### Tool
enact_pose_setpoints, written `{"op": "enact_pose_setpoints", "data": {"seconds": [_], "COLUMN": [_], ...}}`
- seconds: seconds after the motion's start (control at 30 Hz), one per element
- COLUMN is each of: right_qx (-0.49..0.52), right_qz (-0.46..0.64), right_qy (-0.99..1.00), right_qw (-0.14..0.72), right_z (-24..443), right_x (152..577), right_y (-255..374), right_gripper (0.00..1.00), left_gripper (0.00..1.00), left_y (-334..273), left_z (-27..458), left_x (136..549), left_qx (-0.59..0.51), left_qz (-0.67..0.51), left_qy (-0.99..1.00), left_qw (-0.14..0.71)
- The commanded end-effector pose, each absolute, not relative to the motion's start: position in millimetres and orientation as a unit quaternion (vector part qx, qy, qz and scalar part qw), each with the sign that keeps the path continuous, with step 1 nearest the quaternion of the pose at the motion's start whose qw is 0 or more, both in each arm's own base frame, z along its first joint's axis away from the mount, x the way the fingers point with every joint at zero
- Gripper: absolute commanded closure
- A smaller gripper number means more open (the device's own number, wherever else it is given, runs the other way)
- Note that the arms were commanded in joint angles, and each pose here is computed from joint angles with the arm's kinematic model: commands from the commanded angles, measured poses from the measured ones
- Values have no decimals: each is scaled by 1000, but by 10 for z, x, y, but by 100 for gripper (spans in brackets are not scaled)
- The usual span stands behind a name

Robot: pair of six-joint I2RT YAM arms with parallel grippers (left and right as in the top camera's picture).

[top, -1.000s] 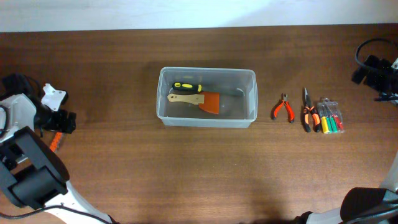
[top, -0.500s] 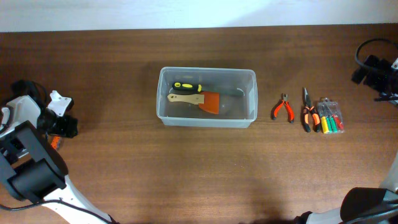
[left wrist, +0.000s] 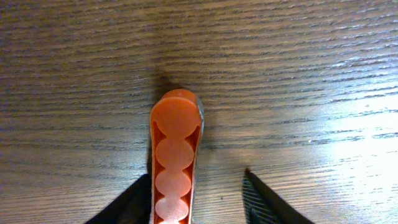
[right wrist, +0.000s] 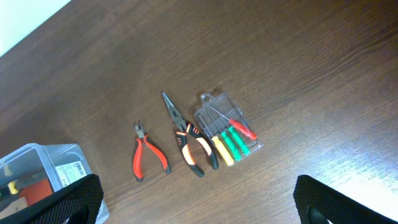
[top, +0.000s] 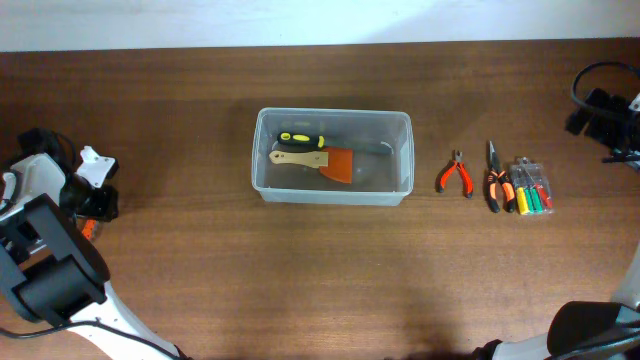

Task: Pack container
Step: 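Move left gripper to the orange bit strip and grasp it, then carry the bit strip into the container, release, retract left arm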

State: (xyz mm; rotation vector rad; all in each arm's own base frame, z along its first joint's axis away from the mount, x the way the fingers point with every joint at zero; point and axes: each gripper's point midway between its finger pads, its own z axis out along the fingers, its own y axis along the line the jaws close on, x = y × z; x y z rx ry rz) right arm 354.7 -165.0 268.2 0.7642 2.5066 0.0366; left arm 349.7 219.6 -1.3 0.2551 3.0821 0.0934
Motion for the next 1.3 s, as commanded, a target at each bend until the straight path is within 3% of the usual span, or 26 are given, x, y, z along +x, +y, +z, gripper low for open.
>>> {"op": "enact_pose_setpoints", "data": {"seconds": [0.0, 0.53, 0.6, 0.7, 0.83, 1.0, 1.27], "right_qx": [285, 285, 285, 285, 285, 285, 285], "right_qz": [14, 14, 14, 14, 14, 14, 14], "right_qy": [922, 922, 922, 922, 922, 922, 922], "right_qw": [261, 261, 261, 261, 261, 261, 260], "right_z": [2699, 2699, 2699, 2699, 2699, 2699, 2698], "right_x": [3554, 3554, 3554, 3554, 3554, 3554, 3553], "right_y": [-1663, -1663, -1663, -1663, -1663, -1663, -1663], "right_gripper": [2, 2, 2, 1, 2, 1, 1], "left_gripper": [59, 74, 79, 95, 98, 98, 98], "left_y": [2229, 2211, 2199, 2157, 2025, 1572, 193], "left_z": [-139, -140, -140, -140, -52, 459, 2030], "left_x": [3404, 3408, 3416, 3442, 3585, 4005, 4560], "left_qx": [83, 79, 69, 66, 81, 131, 292], "left_qz": [31, 26, 23, 14, 5, -31, -28], "left_qy": [996, 997, 997, 998, 996, 988, 940], "left_qw": [1, 2, 5, 11, 26, 80, 176]}}
